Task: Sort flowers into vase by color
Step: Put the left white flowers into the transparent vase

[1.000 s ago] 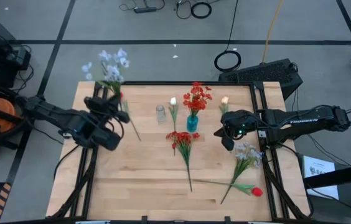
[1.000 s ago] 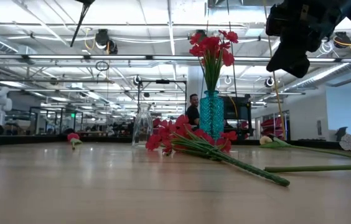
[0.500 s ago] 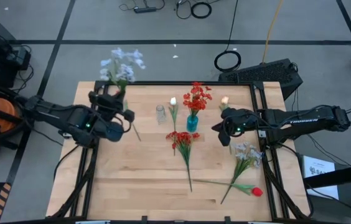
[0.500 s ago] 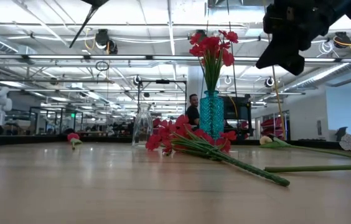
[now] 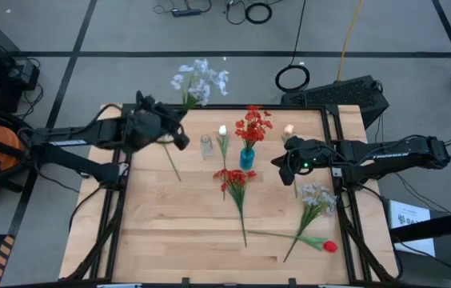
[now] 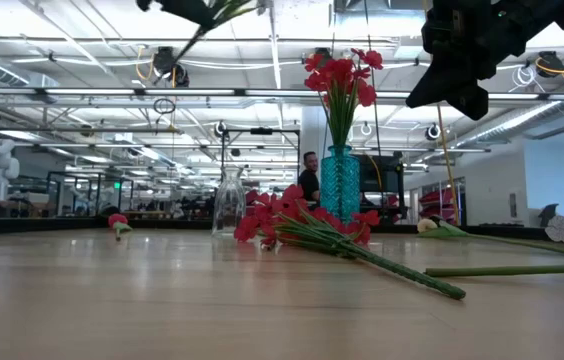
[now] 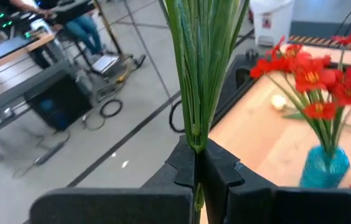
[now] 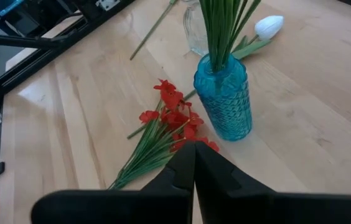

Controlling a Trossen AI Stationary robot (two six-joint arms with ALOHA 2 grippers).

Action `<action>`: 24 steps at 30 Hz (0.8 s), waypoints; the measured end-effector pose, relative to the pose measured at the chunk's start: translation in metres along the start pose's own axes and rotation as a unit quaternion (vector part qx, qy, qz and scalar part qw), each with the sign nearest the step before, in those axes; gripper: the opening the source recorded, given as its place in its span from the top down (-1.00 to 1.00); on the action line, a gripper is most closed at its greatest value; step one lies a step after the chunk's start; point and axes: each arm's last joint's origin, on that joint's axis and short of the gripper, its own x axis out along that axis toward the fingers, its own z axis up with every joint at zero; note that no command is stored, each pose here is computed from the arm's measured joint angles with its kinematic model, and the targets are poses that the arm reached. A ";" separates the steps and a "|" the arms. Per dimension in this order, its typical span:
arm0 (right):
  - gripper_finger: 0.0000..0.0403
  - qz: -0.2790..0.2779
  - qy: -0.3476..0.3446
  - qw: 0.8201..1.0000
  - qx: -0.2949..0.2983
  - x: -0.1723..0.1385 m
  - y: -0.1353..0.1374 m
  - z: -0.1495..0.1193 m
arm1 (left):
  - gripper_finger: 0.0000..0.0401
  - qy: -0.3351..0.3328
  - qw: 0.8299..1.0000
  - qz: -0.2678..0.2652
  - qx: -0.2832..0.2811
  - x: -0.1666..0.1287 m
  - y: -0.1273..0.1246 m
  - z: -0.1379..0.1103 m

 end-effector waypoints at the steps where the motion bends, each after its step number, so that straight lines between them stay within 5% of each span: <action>1: 0.99 0.000 0.000 1.000 0.000 0.000 0.000 0.000 | 0.96 -0.007 1.000 -0.003 -0.002 0.005 0.004 0.001; 11: 0.99 -0.007 0.018 1.000 0.006 0.000 -0.002 -0.003 | 0.96 -0.132 0.977 -0.161 -0.044 0.056 0.029 -0.016; 18: 0.99 -0.008 0.018 0.999 0.026 0.000 -0.002 -0.003 | 0.96 -0.233 0.951 -0.184 -0.086 0.086 0.045 -0.066; 24: 0.99 -0.009 0.017 0.999 0.026 0.000 -0.002 -0.003 | 0.96 -0.247 0.930 -0.219 -0.160 0.109 0.047 -0.112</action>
